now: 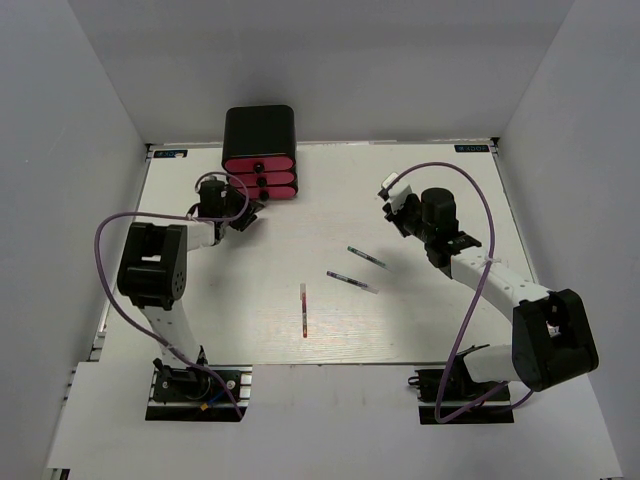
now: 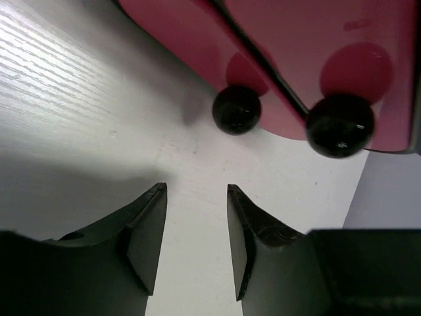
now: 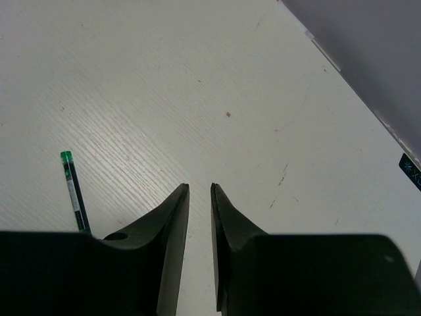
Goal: Sort the stationery into containers
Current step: Open the drawer in the storage box.
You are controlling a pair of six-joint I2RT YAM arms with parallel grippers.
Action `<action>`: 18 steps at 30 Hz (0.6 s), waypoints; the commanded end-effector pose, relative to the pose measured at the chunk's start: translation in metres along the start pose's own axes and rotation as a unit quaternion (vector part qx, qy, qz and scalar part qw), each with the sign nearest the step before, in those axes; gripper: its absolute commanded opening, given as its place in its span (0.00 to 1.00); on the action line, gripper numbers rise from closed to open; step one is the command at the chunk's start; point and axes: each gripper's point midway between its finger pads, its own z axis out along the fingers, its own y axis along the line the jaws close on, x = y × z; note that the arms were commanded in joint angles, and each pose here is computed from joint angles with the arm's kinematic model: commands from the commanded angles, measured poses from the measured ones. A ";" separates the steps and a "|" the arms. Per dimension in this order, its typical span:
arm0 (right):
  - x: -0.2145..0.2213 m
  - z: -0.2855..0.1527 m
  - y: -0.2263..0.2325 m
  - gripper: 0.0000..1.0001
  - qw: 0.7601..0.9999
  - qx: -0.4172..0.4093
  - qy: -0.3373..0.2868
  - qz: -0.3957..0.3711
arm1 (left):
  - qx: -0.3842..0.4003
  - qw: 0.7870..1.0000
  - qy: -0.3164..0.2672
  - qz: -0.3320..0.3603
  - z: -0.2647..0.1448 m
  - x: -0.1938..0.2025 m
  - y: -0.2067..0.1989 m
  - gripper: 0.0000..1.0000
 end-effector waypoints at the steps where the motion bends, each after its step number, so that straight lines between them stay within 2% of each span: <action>1: -0.009 -0.004 -0.004 0.26 1.000 0.007 -0.020 0.006 | 0.021 1.000 -0.016 0.003 0.007 -0.013 -0.013 0.52; 11: -0.004 -0.001 -0.004 0.27 1.000 0.008 -0.014 0.004 | 0.057 0.998 -0.033 0.002 0.023 -0.028 -0.032 0.53; 18: -0.002 0.001 -0.003 0.27 1.000 0.005 -0.011 0.005 | 0.070 0.997 -0.034 -0.001 0.026 -0.026 -0.031 0.59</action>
